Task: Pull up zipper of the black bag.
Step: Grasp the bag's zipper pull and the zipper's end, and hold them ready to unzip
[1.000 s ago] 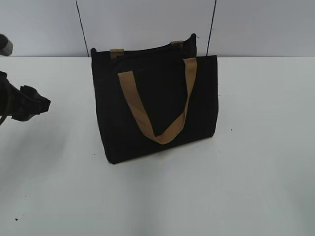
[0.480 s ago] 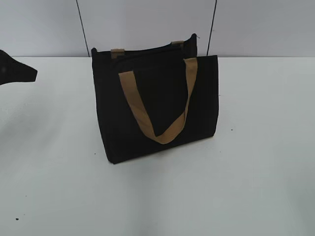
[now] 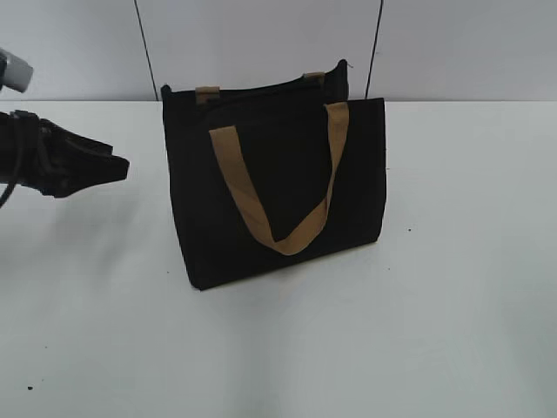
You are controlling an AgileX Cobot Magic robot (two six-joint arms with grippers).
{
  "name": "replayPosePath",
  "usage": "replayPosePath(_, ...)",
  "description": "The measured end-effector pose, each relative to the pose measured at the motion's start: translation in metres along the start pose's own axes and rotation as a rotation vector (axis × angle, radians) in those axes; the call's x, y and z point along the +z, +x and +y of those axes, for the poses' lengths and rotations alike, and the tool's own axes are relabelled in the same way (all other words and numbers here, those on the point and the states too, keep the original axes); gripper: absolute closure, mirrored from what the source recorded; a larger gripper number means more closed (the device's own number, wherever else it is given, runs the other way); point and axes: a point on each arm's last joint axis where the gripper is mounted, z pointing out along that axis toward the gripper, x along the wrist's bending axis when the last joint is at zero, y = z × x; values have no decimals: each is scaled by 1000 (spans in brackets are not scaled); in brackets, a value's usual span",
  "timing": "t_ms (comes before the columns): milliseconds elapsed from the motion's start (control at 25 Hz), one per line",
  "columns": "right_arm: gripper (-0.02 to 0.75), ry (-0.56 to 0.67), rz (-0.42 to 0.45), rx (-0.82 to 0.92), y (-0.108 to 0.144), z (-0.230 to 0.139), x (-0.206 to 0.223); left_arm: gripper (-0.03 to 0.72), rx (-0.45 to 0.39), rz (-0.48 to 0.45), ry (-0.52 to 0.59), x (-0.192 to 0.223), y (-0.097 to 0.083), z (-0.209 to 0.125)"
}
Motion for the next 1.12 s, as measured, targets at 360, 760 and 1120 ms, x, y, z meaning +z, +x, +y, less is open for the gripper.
replayPosePath(360,338,129,20,-73,-12,92,15,279,82,-89,19,50,-11,-33)
replayPosePath(760,338,273,128,-129,-15,147,48,282,211,-178,37,74,-27,-41)
replayPosePath(1120,338,298,185,-127,-13,152,61,282,242,-152,7,80,-16,-27)
